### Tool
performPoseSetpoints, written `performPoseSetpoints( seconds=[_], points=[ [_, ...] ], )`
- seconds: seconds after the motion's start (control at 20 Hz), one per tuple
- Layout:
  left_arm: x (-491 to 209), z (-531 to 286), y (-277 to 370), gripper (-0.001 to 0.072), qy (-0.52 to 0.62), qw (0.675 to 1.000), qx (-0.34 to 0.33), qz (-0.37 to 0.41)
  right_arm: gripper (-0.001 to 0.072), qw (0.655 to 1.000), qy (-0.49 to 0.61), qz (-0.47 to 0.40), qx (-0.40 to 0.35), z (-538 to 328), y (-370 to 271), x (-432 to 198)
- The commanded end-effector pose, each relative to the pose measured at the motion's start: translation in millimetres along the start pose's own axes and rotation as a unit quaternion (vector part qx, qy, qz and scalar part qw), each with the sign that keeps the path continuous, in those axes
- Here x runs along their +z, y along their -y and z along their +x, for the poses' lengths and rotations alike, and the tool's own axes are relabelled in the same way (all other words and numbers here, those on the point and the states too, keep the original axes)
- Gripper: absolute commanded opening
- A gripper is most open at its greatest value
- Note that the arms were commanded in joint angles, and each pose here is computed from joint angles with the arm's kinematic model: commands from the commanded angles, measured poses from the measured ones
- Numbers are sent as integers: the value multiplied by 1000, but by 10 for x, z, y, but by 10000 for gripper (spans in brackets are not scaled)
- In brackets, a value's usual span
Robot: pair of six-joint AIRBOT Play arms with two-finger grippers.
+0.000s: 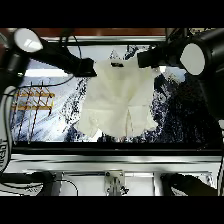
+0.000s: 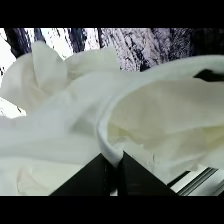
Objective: Fold the shirts.
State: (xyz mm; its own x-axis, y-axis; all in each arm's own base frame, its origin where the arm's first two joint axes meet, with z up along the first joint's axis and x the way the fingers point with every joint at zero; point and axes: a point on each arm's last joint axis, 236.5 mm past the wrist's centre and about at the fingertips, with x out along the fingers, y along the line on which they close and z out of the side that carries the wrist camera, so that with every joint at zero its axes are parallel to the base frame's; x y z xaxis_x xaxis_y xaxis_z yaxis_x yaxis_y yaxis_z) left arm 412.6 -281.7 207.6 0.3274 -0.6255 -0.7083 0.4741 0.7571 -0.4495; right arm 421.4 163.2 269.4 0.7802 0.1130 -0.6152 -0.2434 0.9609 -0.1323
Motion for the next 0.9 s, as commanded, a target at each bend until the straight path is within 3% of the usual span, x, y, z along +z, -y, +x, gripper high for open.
performPoseSetpoints(
  seconds=[0.0, 0.25, 0.55, 0.7, 0.85],
  points=[
    [282, -812, 430, 66, 102, 993, -11, 57, 75, 999, 12, 14, -41, 8, 253, 58],
    [579, -1595, 828, 64, 237, 967, -27, 85, 75, 993, 112, 24, -6, -153, 130, 572],
    [791, -2095, 1087, 65, 332, 934, -41, 124, 74, 940, 338, 35, -1, -1157, 292, 1665],
    [654, -2183, 1048, 65, 319, 938, -19, 137, 75, 949, 314, 32, -22, -1399, 470, 1499],
    [399, -1859, 793, 64, 240, 962, 11, 128, 74, 983, 175, 56, -16, -1230, 491, 854]
  ],
)
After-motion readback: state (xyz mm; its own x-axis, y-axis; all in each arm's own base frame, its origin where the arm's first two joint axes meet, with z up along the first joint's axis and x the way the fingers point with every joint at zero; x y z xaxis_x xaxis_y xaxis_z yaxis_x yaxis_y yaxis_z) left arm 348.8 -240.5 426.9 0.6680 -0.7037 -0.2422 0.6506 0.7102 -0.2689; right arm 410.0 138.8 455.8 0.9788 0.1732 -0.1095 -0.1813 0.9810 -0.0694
